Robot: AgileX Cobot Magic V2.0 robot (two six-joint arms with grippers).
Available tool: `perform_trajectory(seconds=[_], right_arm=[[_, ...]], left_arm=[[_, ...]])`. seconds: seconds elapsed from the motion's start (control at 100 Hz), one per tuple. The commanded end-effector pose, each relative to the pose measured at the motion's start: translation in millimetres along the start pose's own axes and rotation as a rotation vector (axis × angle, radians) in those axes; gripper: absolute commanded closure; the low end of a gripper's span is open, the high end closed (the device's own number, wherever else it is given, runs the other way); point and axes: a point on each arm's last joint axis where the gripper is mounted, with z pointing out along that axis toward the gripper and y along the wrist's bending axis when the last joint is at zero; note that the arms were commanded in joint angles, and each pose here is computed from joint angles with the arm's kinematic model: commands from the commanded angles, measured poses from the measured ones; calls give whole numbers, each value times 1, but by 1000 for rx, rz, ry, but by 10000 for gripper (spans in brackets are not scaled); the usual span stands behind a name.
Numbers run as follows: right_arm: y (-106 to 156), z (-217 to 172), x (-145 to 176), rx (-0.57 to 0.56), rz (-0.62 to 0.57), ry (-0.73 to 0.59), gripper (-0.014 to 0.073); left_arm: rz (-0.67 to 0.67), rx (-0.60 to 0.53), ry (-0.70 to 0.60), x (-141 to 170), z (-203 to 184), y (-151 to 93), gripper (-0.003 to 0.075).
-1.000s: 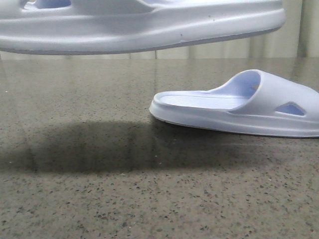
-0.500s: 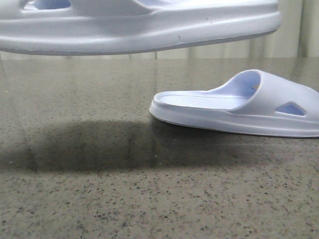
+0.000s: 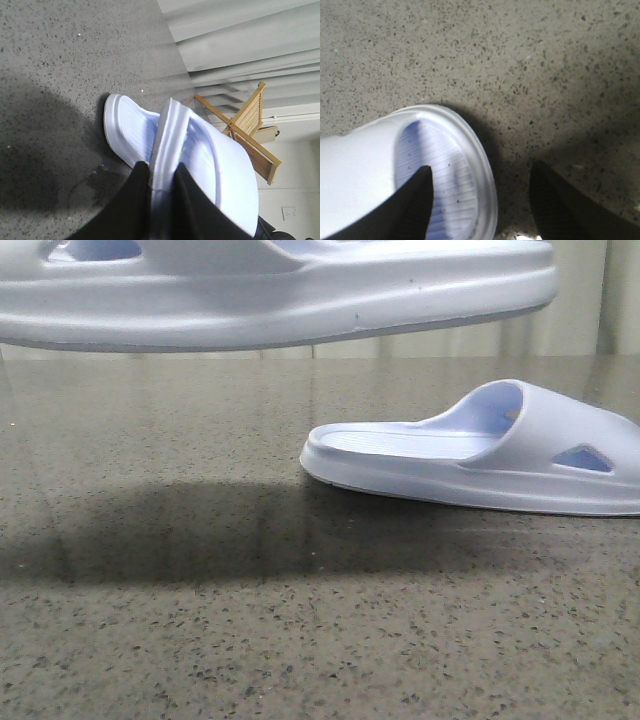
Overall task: Insert blue slippers together front up
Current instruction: 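Lift the nearer slipper with the left gripper off the table, then grasp the farther slipper's toe rim with the right gripper and lift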
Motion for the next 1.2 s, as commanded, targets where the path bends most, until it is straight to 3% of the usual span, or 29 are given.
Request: perform_trajectory(seconds=[0.0,0.28,0.68,0.93,1.19], right_arm=[[7,-2,-13,-29,16,-75,230],[5,10,-10,-21,74,-4,252],[7,11,-8,-33,111,25,409],[7,11,-14,-40,112,-38,702],[9,7,-29,-73,144,-206,702]], left_arm=[[-22,68,-18,-4,-2,-14,704],[-22,67,-21,-4,-2,-14,704],[-22,67,-21,-4,-2,-14,704],[-22,67,-21,-4,-2,-14,704],[-22,65,-25,-4,-2,-14,704]])
